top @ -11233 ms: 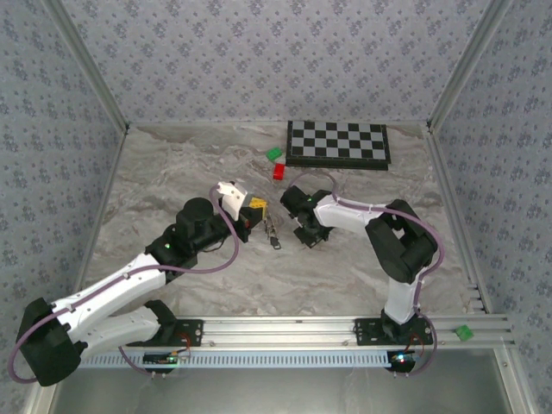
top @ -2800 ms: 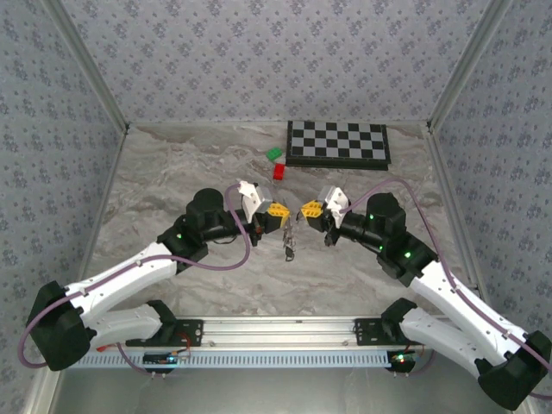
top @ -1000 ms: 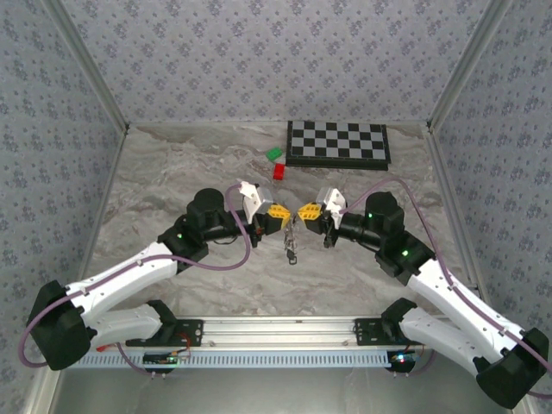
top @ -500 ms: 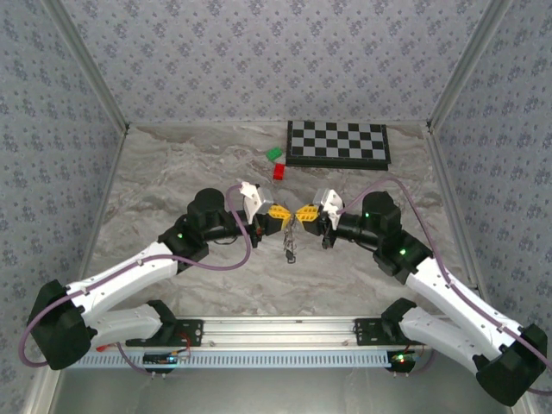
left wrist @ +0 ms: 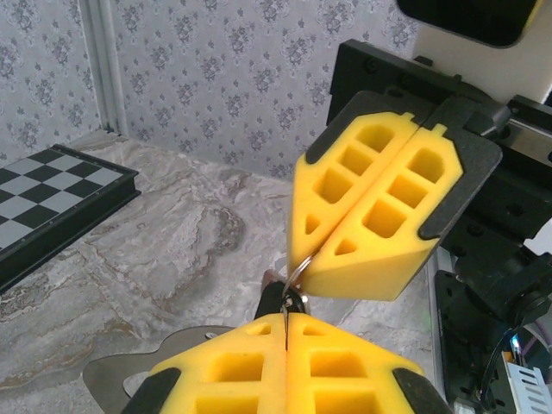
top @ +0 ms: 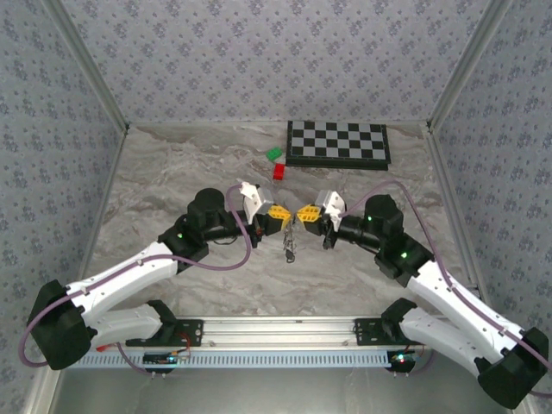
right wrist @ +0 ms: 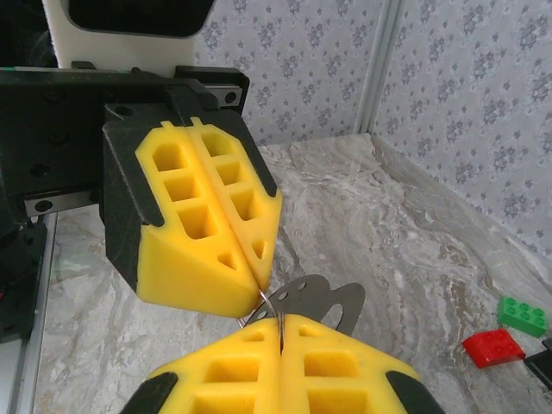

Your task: Put the keys on the keyring

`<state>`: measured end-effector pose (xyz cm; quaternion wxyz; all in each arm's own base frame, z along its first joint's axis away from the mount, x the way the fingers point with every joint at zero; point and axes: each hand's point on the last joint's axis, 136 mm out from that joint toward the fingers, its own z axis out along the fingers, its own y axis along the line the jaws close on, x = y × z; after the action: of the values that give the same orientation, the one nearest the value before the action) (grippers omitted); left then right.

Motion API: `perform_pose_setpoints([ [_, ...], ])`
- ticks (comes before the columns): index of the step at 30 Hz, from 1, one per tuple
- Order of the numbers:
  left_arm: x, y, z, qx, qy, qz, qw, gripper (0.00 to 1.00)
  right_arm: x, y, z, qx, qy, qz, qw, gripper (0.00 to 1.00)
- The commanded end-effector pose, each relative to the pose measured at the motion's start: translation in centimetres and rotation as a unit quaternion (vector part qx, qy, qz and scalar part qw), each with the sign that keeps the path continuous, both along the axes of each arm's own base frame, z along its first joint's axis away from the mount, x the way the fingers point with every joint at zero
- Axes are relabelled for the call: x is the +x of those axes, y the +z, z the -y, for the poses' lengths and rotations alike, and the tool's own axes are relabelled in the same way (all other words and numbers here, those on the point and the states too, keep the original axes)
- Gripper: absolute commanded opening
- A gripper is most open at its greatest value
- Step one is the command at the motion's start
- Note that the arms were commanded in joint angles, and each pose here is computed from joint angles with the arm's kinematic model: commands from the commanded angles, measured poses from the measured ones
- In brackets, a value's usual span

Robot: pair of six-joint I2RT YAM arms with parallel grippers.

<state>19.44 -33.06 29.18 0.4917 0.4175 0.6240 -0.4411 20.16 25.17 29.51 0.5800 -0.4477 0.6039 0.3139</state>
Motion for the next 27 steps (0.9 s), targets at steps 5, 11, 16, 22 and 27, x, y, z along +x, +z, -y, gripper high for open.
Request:
perform_pose_setpoints([
  [5, -0.6, 3.3, -0.2, -0.028, -0.007, 0.038, 0.999, 0.00, -0.3, 2.6, 0.9, 0.100, -0.019, 0.098, 0.990, 0.00],
  [11, -1.2, 3.6, -0.3, -0.002, -0.028, 0.062, 0.998, 0.00, -0.6, 3.1, 0.8, 0.094, -0.007, 0.105, 0.990, 0.00],
  [16, -1.0, 3.1, -0.2, 0.027, -0.052, 0.069, 0.996, 0.00, -0.7, 3.0, 0.9, 0.060, -0.007, 0.111, 0.992, 0.00],
  [22, -0.3, 2.4, -0.9, 0.028, -0.039, 0.069, 0.996, 0.00, -0.9, 2.0, 0.7, 0.004, 0.004, 0.109, 0.994, 0.00],
  [27, -0.4, 2.1, -1.3, 0.026, -0.034, 0.070, 0.997, 0.00, -1.1, 1.4, 0.4, -0.012, 0.021, 0.104, 0.994, 0.00],
])
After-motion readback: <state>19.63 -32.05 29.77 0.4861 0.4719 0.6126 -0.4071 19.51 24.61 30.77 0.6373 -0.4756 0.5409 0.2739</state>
